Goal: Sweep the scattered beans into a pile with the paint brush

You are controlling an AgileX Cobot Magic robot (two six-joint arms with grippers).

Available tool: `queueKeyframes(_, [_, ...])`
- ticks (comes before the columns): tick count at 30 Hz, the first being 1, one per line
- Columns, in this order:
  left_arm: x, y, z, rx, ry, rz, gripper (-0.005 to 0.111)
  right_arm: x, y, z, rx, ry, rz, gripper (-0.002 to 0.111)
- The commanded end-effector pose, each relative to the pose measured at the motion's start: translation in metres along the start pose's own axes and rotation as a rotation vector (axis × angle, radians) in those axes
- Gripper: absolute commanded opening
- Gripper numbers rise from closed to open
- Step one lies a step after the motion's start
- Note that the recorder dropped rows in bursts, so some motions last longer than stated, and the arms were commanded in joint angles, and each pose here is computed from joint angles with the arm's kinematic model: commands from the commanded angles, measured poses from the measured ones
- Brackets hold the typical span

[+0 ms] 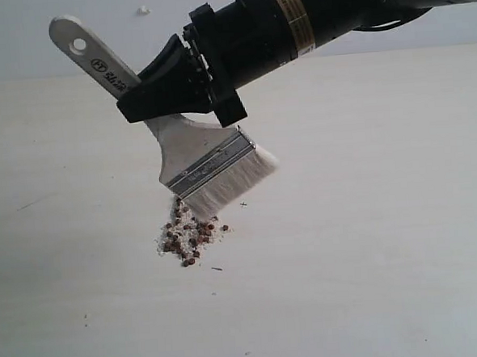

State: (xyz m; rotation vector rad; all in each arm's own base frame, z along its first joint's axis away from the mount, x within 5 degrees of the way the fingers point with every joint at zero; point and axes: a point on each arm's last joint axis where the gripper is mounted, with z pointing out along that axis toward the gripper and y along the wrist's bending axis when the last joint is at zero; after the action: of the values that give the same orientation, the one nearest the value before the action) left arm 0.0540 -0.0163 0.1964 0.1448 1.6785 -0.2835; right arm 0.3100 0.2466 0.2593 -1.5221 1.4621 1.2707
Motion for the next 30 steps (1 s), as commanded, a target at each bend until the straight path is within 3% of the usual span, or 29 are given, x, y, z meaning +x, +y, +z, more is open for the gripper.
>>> queueKeyframes(1, [0.000, 0.000, 0.000, 0.006, -0.006, -0.005, 0.001, -0.007, 0.002, -0.005, 0.007, -0.018, 0.096, 0.000])
queueKeyframes(5, [0.000, 0.000, 0.000, 0.006, -0.006, -0.005, 0.001, -0.002, 0.005, 0.001, -0.011, -0.008, 0.190, 0.000])
queueKeyframes(8, [0.000, 0.000, 0.000, 0.006, -0.006, -0.005, 0.001, 0.008, 0.018, 0.021, -0.047, -0.100, 0.157, 0.000])
queueKeyframes(11, [0.000, 0.000, 0.000, 0.006, -0.006, -0.005, 0.001, 0.043, 0.027, 0.047, 0.085, -0.372, 0.184, 0.000])
queueKeyframes(13, [0.000, 0.000, 0.000, 0.006, -0.006, -0.005, 0.001, 0.069, 0.020, 0.052, 0.223, -0.439, 0.208, 0.000])
queueKeyframes(16, [0.000, 0.000, 0.000, 0.006, -0.006, -0.005, 0.001, 0.101, 0.006, 0.059, 0.305, -0.437, 0.291, 0.000])
queueKeyframes(21, [0.000, 0.000, 0.000, 0.006, -0.006, -0.005, 0.001, 0.127, -0.003, 0.066, 0.349, -0.413, 0.337, 0.000])
queueKeyframes(30, [0.000, 0.000, 0.000, 0.006, -0.006, -0.005, 0.001, 0.140, -0.013, 0.062, 0.457, -0.360, 0.322, 0.000])
